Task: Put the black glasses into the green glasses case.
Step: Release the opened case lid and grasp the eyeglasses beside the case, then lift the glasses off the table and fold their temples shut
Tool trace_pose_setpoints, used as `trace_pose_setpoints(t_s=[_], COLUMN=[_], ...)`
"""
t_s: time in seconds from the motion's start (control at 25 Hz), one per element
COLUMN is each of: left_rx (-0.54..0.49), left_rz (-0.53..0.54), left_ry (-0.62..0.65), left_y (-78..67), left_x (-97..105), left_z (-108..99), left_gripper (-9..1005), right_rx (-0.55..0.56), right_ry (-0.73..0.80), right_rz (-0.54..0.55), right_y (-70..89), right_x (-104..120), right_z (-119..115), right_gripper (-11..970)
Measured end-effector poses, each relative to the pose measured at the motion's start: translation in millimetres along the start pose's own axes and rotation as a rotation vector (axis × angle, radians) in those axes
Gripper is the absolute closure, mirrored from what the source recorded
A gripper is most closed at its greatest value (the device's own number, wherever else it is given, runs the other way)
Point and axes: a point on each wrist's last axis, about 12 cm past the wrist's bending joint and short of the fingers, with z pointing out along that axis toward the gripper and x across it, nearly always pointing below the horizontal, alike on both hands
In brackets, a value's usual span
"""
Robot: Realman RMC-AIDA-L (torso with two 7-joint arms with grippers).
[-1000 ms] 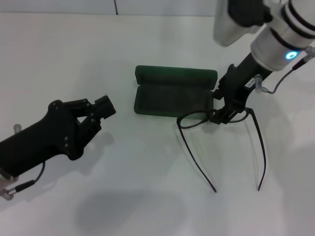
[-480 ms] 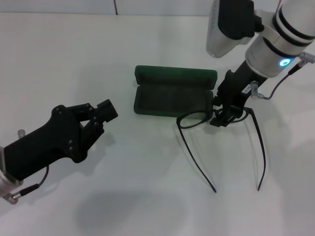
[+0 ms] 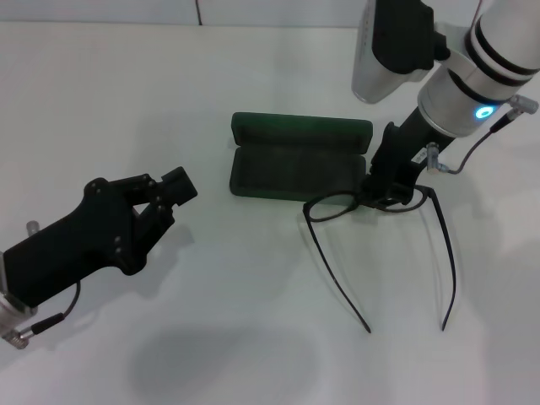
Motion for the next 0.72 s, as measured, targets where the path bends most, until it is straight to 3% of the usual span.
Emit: trace_pose_setpoints(t_s=[0.52,0.72], left_rx=[0.000,0.001], left_rz=[-0.007,-0.013], left_ry=[-0.004,-0.007], left_y=[-1.0,-2.7], left_x=[2,3], left_z=[2,1], left_gripper=[927,926], right_rx=[-0.028,-0.001], right_ry=[0.023,-0.019], right_rz=[-0.037,-0.088], right_y=[11.7,20.8], right_x=[4,5], right_z=[14,9], right_gripper=[826,870])
